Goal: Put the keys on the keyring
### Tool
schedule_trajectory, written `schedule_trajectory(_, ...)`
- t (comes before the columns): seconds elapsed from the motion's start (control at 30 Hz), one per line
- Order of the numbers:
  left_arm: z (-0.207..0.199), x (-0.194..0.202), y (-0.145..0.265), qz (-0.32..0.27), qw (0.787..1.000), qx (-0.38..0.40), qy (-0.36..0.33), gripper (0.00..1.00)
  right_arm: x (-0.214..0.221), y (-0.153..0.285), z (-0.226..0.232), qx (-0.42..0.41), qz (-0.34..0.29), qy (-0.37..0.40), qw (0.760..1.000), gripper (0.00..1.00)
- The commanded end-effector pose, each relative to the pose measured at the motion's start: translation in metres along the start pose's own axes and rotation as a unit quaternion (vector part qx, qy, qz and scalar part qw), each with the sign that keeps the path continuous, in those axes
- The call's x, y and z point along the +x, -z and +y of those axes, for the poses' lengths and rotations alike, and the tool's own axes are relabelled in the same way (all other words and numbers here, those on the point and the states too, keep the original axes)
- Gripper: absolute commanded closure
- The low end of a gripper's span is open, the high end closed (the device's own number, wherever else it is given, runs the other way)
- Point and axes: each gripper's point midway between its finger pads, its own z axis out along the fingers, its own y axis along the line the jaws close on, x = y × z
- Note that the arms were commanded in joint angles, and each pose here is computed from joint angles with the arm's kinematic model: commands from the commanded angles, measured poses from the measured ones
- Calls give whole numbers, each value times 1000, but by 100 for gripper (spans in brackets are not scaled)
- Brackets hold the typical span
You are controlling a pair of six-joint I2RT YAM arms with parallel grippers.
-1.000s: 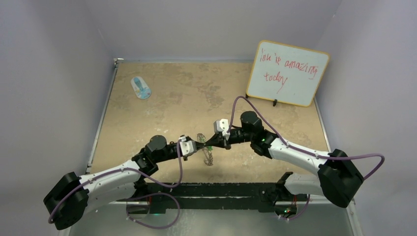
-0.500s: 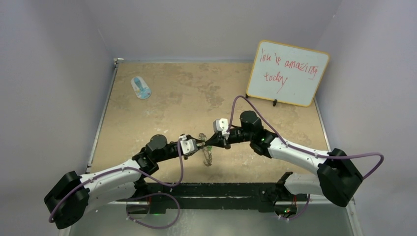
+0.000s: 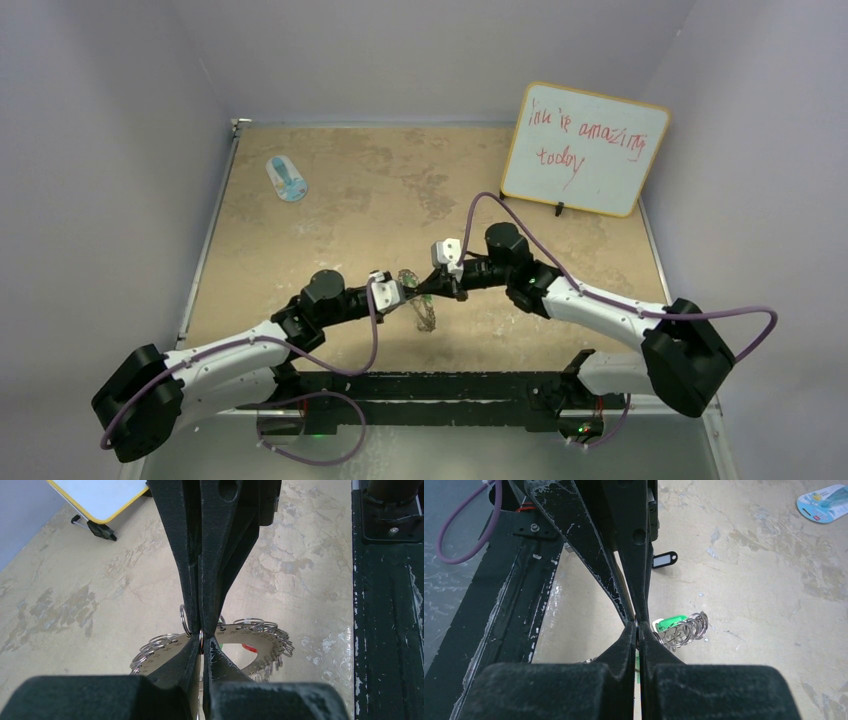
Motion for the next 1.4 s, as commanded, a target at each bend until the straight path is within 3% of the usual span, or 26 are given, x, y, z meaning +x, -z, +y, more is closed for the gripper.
schedule_trajectory(0.0,12,-25,-3,-24,999,-16,-19,100,-31,3,-4,10,-33,36,999,100)
schedule_trajectory(0.07,13,-26,-2,-25,999,-18,-21,100,-37,5,-6,26,-46,34,998,99)
schedule_trajectory(0.1,13,-27,-2,-26,999,-19,-22,100,-42,8,-9,40,-55,31,997,90)
schedule_trajectory(0.17,13,-28,-1,-27,999,-19,-23,100,-54,15,-12,71,-83,28,994,60)
schedule_trajectory(0.23,13,-29,-1,-28,999,-18,-26,100,-66,25,-18,115,-116,16,986,36)
schedule_trajectory(0.3,12,-30,0,-30,999,-16,-29,100,-74,35,-24,150,-139,12,979,21)
schedule_trajectory(0.37,12,-31,1,-32,999,-16,-31,100,-81,43,-31,182,-151,-1,972,14)
schedule_trajectory(0.67,17,-48,11,-54,997,-36,-35,100,-88,53,-67,271,-152,-101,945,6)
schedule_trajectory(0.97,59,-78,50,-22,987,-156,-28,100,-88,72,-110,388,-141,-186,892,1)
schedule_trajectory(1.17,80,-106,98,-8,971,-237,-31,100,-59,58,-117,389,-98,-234,886,1)
schedule_trajectory(1.37,95,-120,159,29,947,-317,-45,100,-21,25,-108,330,-41,-276,902,1)
